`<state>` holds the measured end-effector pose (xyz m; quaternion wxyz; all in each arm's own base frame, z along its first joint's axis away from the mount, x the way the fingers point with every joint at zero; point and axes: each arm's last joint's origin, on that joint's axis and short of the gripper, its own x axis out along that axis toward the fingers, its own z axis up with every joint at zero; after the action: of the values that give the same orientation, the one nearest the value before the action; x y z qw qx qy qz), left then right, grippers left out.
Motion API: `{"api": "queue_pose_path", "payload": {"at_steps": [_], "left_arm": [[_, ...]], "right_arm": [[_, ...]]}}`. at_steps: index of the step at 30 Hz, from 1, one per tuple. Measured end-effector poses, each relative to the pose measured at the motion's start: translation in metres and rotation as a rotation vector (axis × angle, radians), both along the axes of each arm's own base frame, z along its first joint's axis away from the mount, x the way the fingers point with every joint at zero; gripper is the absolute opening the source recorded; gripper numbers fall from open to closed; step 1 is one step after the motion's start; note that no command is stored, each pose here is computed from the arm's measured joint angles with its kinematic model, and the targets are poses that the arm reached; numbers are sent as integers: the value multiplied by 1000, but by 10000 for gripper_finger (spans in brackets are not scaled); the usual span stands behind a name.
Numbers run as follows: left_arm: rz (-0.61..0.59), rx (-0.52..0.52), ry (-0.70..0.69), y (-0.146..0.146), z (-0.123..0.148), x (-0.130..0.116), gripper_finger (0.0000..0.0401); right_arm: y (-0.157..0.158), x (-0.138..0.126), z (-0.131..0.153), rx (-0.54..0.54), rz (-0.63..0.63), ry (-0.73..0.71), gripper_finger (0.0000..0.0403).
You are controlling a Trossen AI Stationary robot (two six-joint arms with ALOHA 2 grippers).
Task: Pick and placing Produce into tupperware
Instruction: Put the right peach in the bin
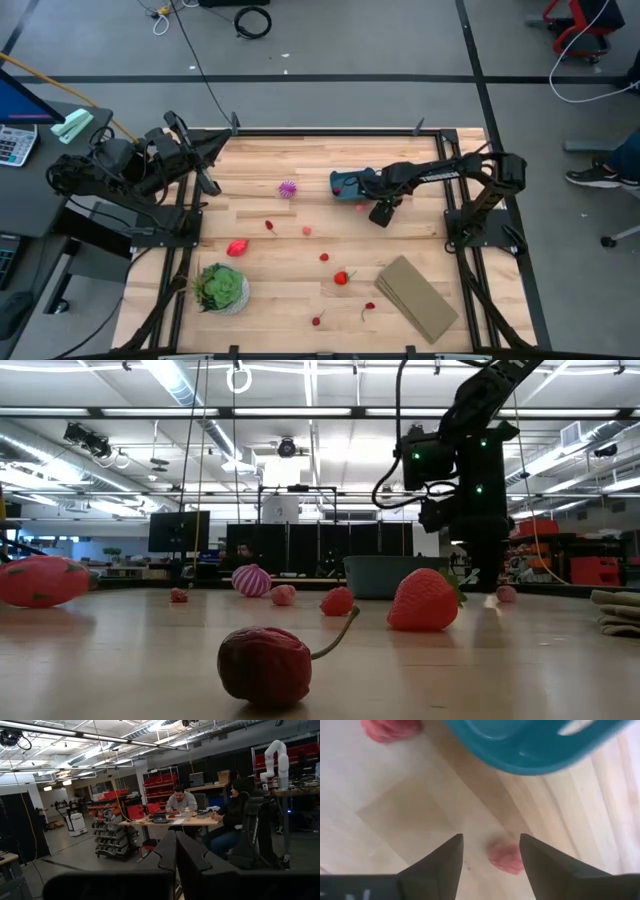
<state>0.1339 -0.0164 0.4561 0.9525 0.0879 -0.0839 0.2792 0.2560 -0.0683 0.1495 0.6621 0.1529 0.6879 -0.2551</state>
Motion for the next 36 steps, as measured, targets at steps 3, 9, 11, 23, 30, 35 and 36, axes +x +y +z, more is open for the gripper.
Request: {"api": "queue_pose_path", "payload": {"at_steps": [3,9,11,23,30,35,36], "left_arm": [[0,0,0,0,0,0,17],[0,0,0,0,0,0,22],[0,0,0,0,0,0,18],[0,1,0,0,0,0,21],[0,0,0,0,0,0,20],[0,0,0,0,0,0,11],[0,0,0,0,0,0,10]], "right_arm": [[-4,-2,0,3,-4,13,220],[-12,-5,0,5,-43,13,231],[-12,-6,0,4,-45,19,231],[-5,-26,-21,31,-90,68,229],[-7,-19,-20,31,-95,12,228],[-7,-18,-20,47,-116,5,205],[-7,-18,-20,51,-125,1,196]]}}
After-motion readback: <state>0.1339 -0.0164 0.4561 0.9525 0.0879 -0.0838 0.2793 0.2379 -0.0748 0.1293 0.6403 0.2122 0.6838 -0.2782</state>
